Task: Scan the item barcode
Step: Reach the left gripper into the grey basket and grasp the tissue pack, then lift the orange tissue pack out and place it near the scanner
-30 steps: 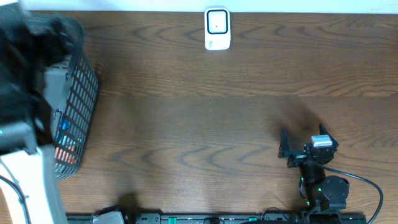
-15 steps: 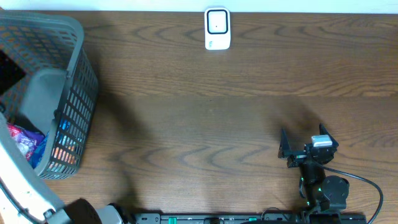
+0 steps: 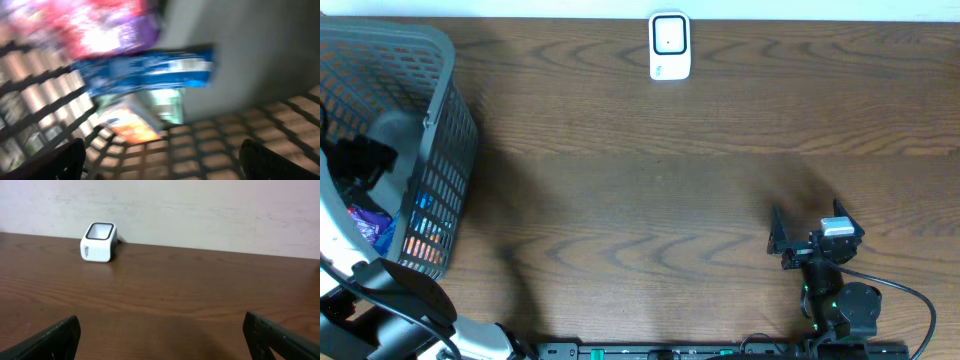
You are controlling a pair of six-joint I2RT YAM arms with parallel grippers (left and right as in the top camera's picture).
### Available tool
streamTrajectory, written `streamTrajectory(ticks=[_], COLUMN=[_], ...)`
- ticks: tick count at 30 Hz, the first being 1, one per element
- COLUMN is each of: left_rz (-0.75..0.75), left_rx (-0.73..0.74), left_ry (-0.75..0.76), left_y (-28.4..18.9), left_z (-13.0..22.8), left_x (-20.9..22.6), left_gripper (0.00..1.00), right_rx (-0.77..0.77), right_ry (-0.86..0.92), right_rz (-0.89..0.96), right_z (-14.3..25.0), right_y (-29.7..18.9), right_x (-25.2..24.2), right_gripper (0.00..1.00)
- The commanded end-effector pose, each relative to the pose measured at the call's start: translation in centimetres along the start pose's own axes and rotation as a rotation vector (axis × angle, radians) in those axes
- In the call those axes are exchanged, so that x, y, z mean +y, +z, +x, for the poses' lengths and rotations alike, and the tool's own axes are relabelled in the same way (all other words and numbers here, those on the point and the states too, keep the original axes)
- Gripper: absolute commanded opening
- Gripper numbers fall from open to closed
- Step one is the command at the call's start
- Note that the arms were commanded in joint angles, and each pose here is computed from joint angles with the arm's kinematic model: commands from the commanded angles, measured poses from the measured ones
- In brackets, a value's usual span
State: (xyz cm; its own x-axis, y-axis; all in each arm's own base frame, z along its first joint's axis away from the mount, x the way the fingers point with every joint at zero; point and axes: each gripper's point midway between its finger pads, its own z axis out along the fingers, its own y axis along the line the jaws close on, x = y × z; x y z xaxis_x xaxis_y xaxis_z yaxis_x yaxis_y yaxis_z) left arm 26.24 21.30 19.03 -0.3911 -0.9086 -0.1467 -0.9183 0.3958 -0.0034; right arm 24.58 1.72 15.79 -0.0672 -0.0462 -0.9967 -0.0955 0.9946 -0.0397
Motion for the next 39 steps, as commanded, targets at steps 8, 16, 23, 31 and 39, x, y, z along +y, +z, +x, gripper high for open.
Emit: streamTrajectory(ticks=[8,16,23,31,39], left_rz=[-0.318,-0.285,-0.236,-0.21,0.035], left_rx=[0.012,0.092,0.087,0.09,0.04], left_ry=[-0.326,-0.329,-0.33,-0.335,-0.257], left_y=[5.5,9.8,12.5,12.8,8.1], left_z=[2.7,5.3,5.8,5.7,3.1], left_x=[5.7,5.4,4.8,4.3,0.3], left_gripper=[0.98,0.98,0.85,0.12,0.07], right_rx=[0.0,0.0,0.0,0.0,0.0], right_ry=[-0.013,-0.013,-0.013,-0.013,-0.013], right_rz=[-0.003,-0.003,-0.003,-0.003,-0.003], right_z=[0.1,0.1,0.1,0.1,0.1], right_y=[0.0,0.0,0.0,0.0,0.0], right_x=[0.1,0.1,0.1,0.1,0.1], right_gripper=[0.99,0.99,0.99,0.99,0.99])
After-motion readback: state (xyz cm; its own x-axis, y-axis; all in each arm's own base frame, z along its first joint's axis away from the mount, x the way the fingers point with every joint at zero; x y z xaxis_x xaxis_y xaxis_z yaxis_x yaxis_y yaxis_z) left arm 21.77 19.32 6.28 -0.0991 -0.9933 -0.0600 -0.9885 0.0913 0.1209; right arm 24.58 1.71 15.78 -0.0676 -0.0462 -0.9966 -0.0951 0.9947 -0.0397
